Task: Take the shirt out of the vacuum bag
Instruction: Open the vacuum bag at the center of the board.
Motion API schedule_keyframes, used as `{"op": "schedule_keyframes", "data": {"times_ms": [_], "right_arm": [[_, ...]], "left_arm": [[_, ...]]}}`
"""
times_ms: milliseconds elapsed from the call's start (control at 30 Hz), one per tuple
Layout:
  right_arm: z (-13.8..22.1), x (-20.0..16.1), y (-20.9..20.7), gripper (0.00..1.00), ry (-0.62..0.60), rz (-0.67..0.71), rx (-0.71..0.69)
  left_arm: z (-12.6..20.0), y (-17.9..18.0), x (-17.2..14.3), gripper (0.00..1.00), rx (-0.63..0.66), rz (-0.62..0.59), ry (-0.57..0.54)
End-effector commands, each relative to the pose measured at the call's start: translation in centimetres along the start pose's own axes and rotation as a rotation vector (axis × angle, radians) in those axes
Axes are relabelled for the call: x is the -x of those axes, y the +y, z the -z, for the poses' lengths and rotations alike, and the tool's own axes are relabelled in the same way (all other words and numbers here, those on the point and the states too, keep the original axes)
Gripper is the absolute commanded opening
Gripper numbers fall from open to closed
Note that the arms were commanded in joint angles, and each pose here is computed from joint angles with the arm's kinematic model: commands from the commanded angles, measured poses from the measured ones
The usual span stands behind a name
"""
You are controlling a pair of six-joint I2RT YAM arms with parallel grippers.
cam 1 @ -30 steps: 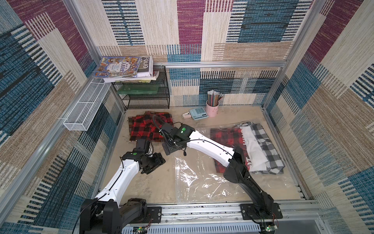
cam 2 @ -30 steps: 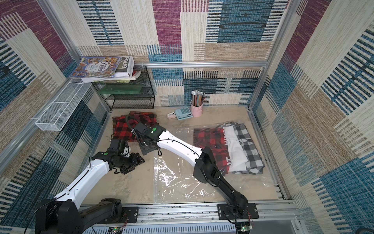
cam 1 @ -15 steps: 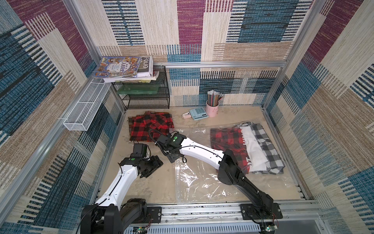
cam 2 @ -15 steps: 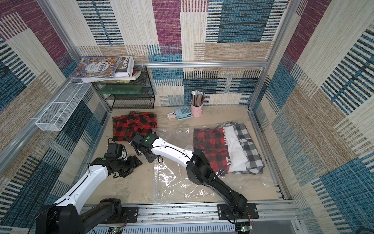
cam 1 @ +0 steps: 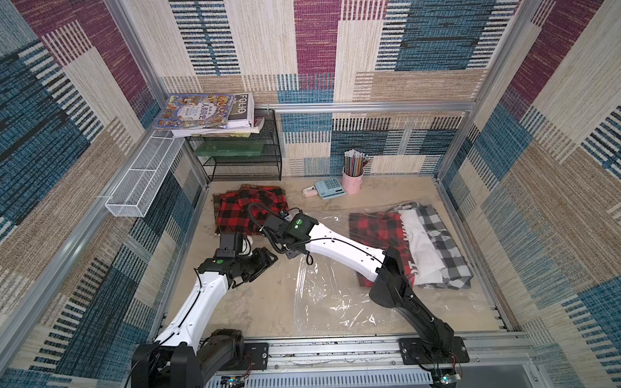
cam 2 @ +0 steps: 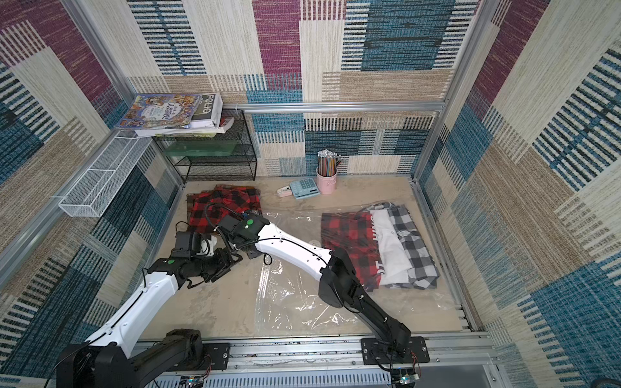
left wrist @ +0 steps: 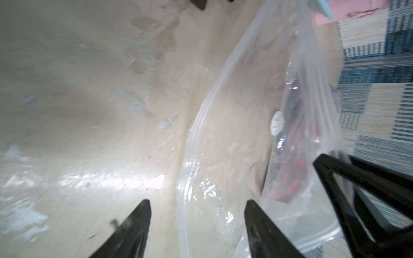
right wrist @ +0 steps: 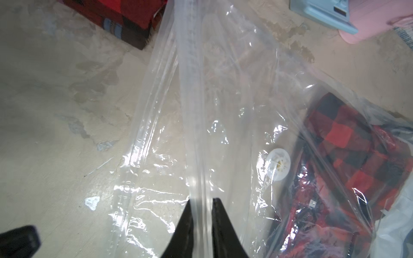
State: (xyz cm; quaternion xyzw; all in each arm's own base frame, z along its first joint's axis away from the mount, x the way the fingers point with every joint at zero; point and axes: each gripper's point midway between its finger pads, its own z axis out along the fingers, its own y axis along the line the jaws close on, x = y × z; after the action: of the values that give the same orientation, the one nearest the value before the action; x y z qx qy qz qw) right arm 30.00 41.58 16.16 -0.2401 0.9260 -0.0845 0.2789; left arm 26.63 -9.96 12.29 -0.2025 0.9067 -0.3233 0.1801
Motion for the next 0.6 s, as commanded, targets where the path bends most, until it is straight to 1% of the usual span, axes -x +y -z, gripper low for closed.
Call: {"op": "schedule_keyframes", "data": {"times_ms": [0,67,167,267,300,333,567], "right_arm": [[1.0,0.6,-0.5,0.19,-0.018,-0.029,0.018],[1.4,0.8,-0.6,0.18,-0.018,-0.042,0.037],[2.1,1.1,-0.6,0.16,-0.024,-0.066,0.068],[2.5,1.2,-0.3,0.15,-0.025,-0.073,0.096],[2.6,1.2,-0.2,0.15,-0.023,-0.073,0.105],[2.6,1.2,0.0,0.11,-0.019,-0.07,0.117],[3.6,1.0,1.0,0.1,0.004,-0.092,0.202]], "left_arm": [[0.2,-4.2,0.0,0.66,-0.149,-0.043,0.041],[-0.2,-5.3,-0.4,0.66,-0.166,-0.064,0.068],[-1.6,-5.7,-1.0,0.63,-0.183,-0.045,0.112],[-2.9,-6.6,-1.7,0.62,-0.213,-0.033,0.152],[-3.3,-6.9,-1.8,0.62,-0.223,-0.032,0.158],[-3.7,-7.2,-2.0,0.62,-0.233,-0.027,0.166],[-7.2,-9.0,-2.6,0.63,-0.276,-0.015,0.211]]}}
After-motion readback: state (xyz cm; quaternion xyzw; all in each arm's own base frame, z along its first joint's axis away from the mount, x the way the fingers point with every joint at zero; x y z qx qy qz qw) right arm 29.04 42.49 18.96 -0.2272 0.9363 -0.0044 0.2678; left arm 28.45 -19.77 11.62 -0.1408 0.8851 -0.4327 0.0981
